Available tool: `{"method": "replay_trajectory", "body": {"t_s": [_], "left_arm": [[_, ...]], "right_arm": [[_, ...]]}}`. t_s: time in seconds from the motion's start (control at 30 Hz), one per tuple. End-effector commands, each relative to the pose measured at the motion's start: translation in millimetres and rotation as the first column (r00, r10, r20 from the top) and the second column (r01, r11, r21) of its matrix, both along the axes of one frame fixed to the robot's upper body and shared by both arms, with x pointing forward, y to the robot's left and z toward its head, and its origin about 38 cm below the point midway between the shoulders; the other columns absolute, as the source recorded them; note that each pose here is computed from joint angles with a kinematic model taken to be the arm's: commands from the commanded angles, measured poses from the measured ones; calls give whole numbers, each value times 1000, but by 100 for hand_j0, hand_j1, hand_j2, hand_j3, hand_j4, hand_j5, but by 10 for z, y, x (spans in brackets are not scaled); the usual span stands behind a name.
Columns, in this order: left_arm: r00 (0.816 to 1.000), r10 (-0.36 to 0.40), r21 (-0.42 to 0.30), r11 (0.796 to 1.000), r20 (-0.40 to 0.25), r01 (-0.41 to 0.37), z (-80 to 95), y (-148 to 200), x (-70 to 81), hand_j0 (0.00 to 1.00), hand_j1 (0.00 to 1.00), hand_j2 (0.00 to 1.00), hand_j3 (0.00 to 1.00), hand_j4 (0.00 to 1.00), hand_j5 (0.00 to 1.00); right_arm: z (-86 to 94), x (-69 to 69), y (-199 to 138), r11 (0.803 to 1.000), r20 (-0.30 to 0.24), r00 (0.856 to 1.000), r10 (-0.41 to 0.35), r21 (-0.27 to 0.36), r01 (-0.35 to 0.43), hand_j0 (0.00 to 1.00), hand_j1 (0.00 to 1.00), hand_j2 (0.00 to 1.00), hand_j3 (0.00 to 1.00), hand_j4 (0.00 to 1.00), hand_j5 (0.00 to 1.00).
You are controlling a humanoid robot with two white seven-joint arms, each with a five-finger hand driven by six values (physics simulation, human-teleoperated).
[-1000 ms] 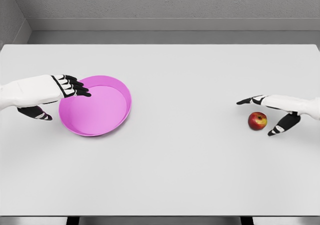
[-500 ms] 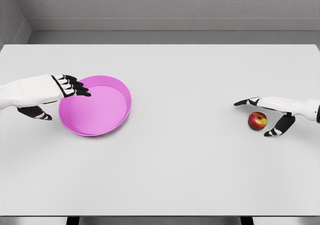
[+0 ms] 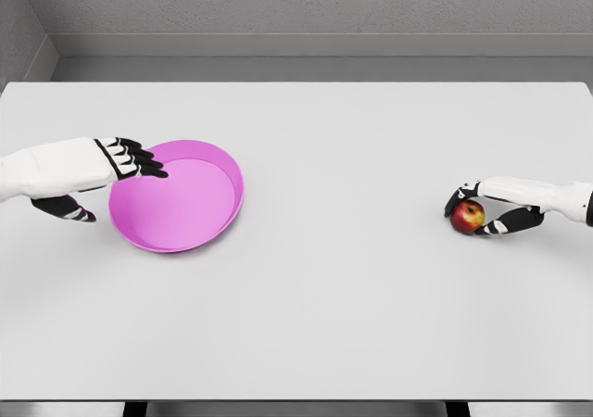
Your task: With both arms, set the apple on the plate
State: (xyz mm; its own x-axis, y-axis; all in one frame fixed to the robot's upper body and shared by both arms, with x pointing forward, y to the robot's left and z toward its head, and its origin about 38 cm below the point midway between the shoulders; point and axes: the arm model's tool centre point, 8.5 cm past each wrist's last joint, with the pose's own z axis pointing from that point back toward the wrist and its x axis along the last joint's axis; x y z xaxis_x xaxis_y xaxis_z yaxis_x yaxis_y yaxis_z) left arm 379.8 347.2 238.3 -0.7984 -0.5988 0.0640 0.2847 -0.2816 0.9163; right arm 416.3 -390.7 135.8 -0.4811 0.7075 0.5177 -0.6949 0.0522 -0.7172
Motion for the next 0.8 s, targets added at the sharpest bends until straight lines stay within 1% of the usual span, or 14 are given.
{"method": "replay_trajectory", "body": {"t_s": [0.0, 0.07, 0.13, 0.23, 0.3, 0.33, 0.4, 0.5, 0.53, 0.57, 0.6, 0.63, 0.67, 0.77], "left_arm": [[1000, 4, -6, 1000, 2, -4, 17, 7, 4, 100, 100, 100, 100, 100, 100], [1000, 4, -6, 1000, 2, -4, 17, 7, 4, 100, 100, 100, 100, 100, 100], [1000, 4, -6, 1000, 0, -4, 11, 7, 1, 100, 100, 100, 100, 100, 100], [1000, 3, -4, 1000, -2, -3, 5, 6, -1, 100, 100, 100, 100, 100, 100], [1000, 0, -2, 1000, -7, 0, -7, -7, -3, 100, 100, 100, 100, 100, 100], [1000, 0, 0, 1000, -8, 0, -8, -7, -4, 100, 100, 100, 100, 100, 100], [1000, -1, 0, 1000, -6, 1, -2, -8, -1, 100, 100, 100, 100, 100, 100], [1000, -1, 0, 1000, -6, 1, -2, -8, -1, 100, 100, 100, 100, 100, 100], [1000, -1, 1, 1000, -7, 1, -4, -7, -2, 100, 100, 100, 100, 100, 100], [1000, -1, 1, 1000, -7, 1, -4, -7, -2, 100, 100, 100, 100, 100, 100], [1000, -1, 3, 1000, -9, 1, -6, -6, -3, 100, 100, 100, 100, 100, 100], [1000, -1, 3, 1000, -9, 1, -6, -6, -3, 100, 100, 100, 100, 100, 100], [1000, -1, 3, 1000, -9, 1, -6, -6, -3, 100, 100, 100, 100, 100, 100], [1000, -1, 5, 1000, -10, 1, -7, -6, -3, 100, 100, 100, 100, 100, 100]], "right_arm": [[19, 5, 10, 1000, 3, 1000, -2, 12, 2, 48, 48, 48, 48, 48, 48], [63, 24, 34, 999, 9, 1000, -4, 40, 4, 48, 48, 48, 48, 48, 48], [202, 155, 385, 993, 58, 997, 57, 100, -62, 48, 48, 48, 48, 48, 48], [490, 313, 1063, 962, 155, 971, 184, 173, -210, 48, 48, 48, 48, 48, 48], [459, 378, 1604, 931, 160, 948, 275, 202, -304, 48, 48, 48, 48, 48, 48], [438, 391, 1701, 925, 159, 945, 284, 215, -314, 48, 48, 48, 48, 48, 48], [391, 417, 1738, 925, 150, 949, 278, 224, -307, 48, 48, 48, 48, 48, 48], [316, 443, 1625, 937, 130, 961, 246, 222, -270, 49, 49, 49, 49, 49, 49], [320, 452, 1598, 939, 130, 963, 237, 224, -262, 49, 49, 49, 49, 49, 49], [425, 524, 1479, 944, 157, 969, 193, 240, -227, 52, 52, 52, 52, 52, 52], [445, 556, 1346, 951, 164, 975, 153, 245, -190, 83, 83, 83, 83, 83, 83], [533, 592, 1203, 955, 184, 976, 115, 250, -159, 100, 100, 100, 100, 100, 100], [593, 586, 989, 963, 194, 978, 76, 239, -123, 100, 100, 100, 100, 100, 100], [724, 602, 792, 966, 222, 975, 32, 243, -87, 100, 100, 100, 100, 100, 100]]}}
